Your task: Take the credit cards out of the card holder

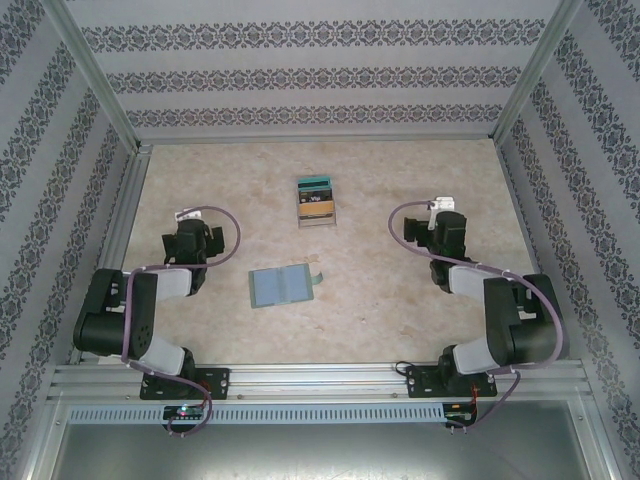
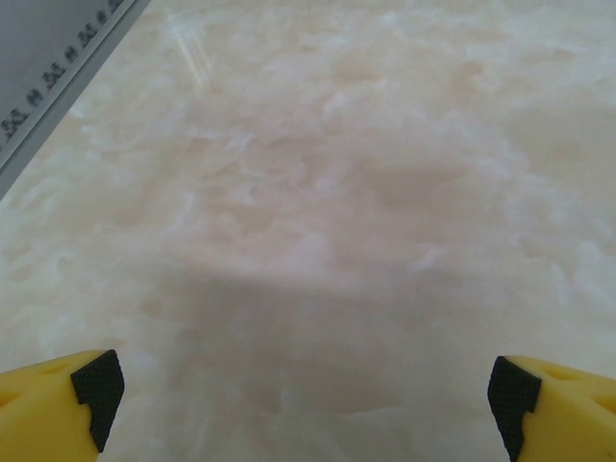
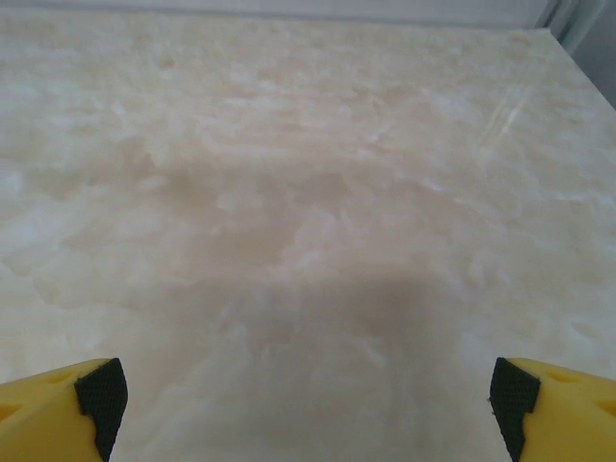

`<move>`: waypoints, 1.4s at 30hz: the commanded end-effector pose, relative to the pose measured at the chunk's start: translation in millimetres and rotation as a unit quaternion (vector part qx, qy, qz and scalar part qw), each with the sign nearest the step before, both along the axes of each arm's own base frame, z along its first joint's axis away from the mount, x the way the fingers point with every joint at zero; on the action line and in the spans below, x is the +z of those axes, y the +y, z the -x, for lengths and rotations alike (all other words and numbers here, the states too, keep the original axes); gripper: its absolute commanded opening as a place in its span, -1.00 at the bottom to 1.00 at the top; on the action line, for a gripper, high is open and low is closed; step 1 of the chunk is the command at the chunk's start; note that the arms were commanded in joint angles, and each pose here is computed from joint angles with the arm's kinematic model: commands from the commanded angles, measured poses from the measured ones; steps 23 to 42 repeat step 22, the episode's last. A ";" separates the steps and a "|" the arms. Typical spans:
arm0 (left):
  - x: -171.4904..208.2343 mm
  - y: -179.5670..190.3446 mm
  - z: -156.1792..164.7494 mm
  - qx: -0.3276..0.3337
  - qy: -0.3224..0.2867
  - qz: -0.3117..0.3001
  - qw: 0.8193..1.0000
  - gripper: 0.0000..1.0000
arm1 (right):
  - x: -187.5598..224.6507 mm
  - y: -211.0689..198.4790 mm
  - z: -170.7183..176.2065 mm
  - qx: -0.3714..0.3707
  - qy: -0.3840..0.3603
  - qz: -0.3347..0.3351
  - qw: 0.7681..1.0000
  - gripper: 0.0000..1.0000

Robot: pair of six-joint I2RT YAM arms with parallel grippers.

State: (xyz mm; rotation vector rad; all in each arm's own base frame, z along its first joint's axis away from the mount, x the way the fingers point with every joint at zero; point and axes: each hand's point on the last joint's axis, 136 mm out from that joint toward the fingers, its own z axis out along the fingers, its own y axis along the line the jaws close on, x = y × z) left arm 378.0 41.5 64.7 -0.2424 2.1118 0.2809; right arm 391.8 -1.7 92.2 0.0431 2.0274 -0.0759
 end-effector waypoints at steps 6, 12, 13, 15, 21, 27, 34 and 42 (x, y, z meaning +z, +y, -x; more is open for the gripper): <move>20.4 -21.6 -19.3 -0.083 -0.091 0.016 0.992 0.99 | 12.7 6.2 -5.3 0.032 -0.064 -0.021 0.997 0.96; 19.0 -23.3 -18.8 -0.088 -0.081 0.018 0.993 0.99 | 13.1 5.4 -5.5 0.030 -0.066 -0.020 0.997 0.96; 19.1 -23.4 -19.0 -0.088 -0.084 0.018 0.992 0.99 | 13.2 5.4 -5.5 0.030 -0.067 -0.020 0.997 0.96; 18.9 -23.2 -18.8 -0.088 -0.083 0.018 0.993 0.99 | 13.4 5.4 -5.7 0.030 -0.067 -0.020 0.997 0.96; 19.4 -23.8 -19.1 -0.090 -0.083 0.018 0.992 0.99 | 13.6 5.1 -5.6 0.029 -0.067 -0.021 0.997 0.96; 19.5 -23.8 -19.2 -0.090 -0.083 0.018 0.992 0.99 | 13.4 5.4 -5.7 0.030 -0.067 -0.021 0.997 0.97; 19.5 -23.8 -19.2 -0.090 -0.083 0.018 0.992 0.99 | 13.4 5.4 -5.7 0.030 -0.067 -0.021 0.997 0.97; 19.5 -23.8 -19.2 -0.090 -0.083 0.018 0.992 0.99 | 13.4 5.4 -5.7 0.030 -0.067 -0.021 0.997 0.97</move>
